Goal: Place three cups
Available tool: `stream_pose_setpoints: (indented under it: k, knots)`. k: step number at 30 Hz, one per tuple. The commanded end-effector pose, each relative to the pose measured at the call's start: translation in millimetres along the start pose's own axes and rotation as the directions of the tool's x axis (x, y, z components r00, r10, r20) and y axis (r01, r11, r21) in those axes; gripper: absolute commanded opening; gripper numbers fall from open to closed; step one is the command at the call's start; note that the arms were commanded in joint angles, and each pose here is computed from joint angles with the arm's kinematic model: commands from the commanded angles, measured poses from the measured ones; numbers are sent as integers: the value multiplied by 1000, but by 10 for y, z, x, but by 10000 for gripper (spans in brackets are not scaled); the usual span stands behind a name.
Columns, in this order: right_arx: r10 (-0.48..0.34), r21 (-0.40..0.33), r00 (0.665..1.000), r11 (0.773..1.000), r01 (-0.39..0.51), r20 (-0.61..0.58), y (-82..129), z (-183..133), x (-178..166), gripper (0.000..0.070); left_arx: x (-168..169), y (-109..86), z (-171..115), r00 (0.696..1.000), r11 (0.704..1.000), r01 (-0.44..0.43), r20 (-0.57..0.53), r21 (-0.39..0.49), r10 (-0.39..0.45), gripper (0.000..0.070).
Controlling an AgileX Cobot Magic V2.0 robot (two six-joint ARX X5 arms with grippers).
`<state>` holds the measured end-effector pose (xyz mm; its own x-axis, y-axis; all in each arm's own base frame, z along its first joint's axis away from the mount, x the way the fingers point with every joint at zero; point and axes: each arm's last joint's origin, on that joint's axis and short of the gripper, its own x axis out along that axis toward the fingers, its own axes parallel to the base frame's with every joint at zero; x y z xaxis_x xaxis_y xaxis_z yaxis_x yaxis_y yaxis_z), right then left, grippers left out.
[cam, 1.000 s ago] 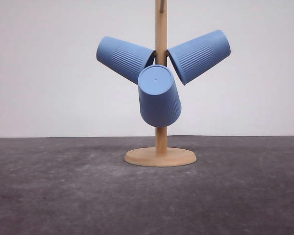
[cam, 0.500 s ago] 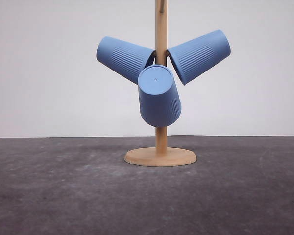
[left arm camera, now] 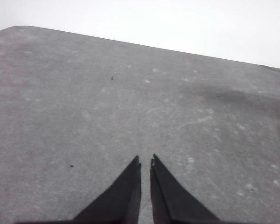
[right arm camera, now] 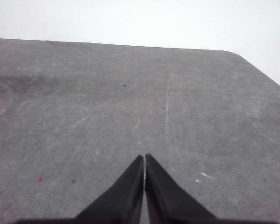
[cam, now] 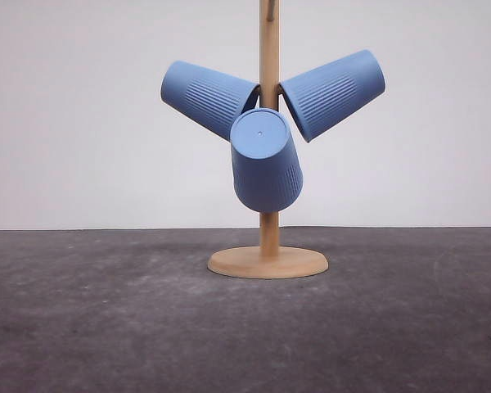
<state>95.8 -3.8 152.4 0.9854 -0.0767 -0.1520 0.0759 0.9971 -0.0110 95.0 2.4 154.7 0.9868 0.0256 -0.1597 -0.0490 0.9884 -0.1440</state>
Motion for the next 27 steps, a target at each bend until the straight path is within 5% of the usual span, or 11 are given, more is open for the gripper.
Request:
stream_pose_setpoints:
  k: [1,27]
  knots:
    - [-1,10,1000,1000,1,10,-1,4,3,1,13,8,-49,1000,1000,-3,-17,-1,3,15]
    - [-1,10,1000,1000,1,10,-1,4,3,1,13,8,-49,1000,1000,-3,-17,-1,3,15]
